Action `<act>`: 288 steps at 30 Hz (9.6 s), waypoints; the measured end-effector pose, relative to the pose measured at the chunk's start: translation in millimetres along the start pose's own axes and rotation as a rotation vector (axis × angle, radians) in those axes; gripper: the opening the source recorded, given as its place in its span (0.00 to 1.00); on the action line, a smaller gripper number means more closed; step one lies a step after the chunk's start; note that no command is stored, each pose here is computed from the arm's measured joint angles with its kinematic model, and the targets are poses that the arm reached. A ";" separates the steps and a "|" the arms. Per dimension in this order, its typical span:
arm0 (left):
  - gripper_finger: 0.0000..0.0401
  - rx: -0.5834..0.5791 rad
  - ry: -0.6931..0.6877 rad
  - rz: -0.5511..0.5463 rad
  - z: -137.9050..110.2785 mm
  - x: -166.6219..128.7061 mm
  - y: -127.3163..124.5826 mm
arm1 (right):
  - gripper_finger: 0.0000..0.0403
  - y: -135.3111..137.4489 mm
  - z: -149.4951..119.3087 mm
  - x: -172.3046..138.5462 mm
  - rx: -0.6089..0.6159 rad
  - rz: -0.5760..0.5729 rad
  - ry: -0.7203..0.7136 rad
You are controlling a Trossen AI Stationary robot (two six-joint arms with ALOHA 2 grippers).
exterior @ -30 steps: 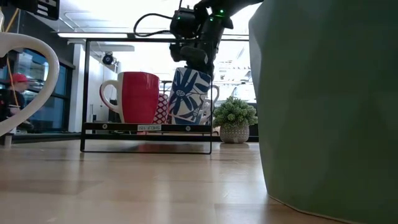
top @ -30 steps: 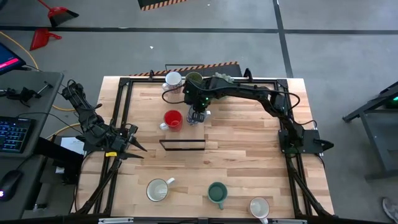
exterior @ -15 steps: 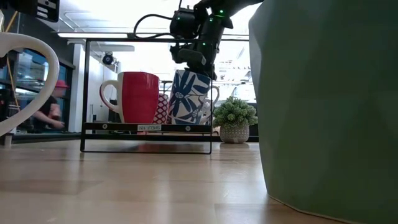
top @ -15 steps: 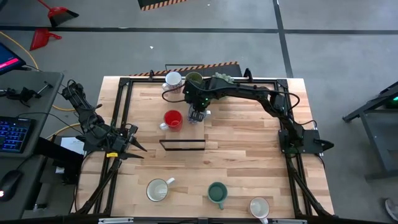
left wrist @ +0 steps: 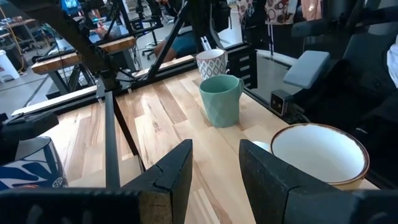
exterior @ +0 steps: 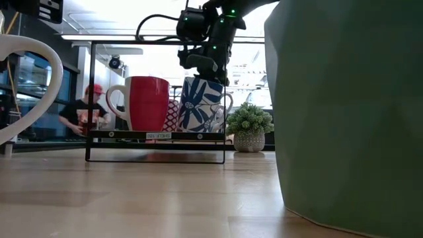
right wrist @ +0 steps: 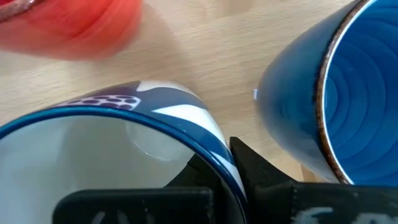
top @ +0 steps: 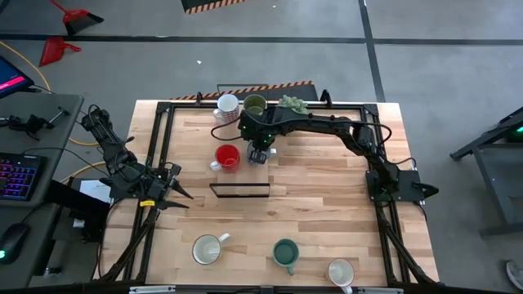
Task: Place coffee mugs
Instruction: Put the blue patterned mug on the shelf, then adjust the red mug on the shelf
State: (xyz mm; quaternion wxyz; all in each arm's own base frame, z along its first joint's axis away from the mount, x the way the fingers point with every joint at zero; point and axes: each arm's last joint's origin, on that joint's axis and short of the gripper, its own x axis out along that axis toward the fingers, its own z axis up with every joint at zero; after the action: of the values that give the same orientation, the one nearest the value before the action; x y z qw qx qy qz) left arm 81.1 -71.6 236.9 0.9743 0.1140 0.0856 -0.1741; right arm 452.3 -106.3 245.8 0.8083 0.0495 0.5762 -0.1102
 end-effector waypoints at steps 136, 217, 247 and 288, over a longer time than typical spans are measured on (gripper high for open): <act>0.30 0.008 0.109 -0.005 -11.5 -0.1 -0.8 | 0.07 65.7 48.7 1.7 -0.329 0.308 -0.342; 0.30 -0.053 0.140 -0.002 -14.8 -0.5 -0.9 | 0.07 44.8 70.9 3.5 -0.328 0.307 -0.569; 0.30 -0.051 0.140 -0.002 -14.8 -0.5 -0.9 | 0.07 41.0 71.2 3.5 -0.311 0.315 -0.568; 0.30 -0.045 0.153 -0.002 -16.1 -0.7 -0.8 | 0.07 26.9 69.5 15.8 -0.279 0.215 -0.517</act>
State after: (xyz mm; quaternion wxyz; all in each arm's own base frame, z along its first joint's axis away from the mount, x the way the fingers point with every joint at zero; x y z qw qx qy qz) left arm 78.1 -68.1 221.4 0.9671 0.1051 0.1638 -0.1639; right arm 527.5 -96.5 252.6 0.9342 -0.0311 0.3523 0.0473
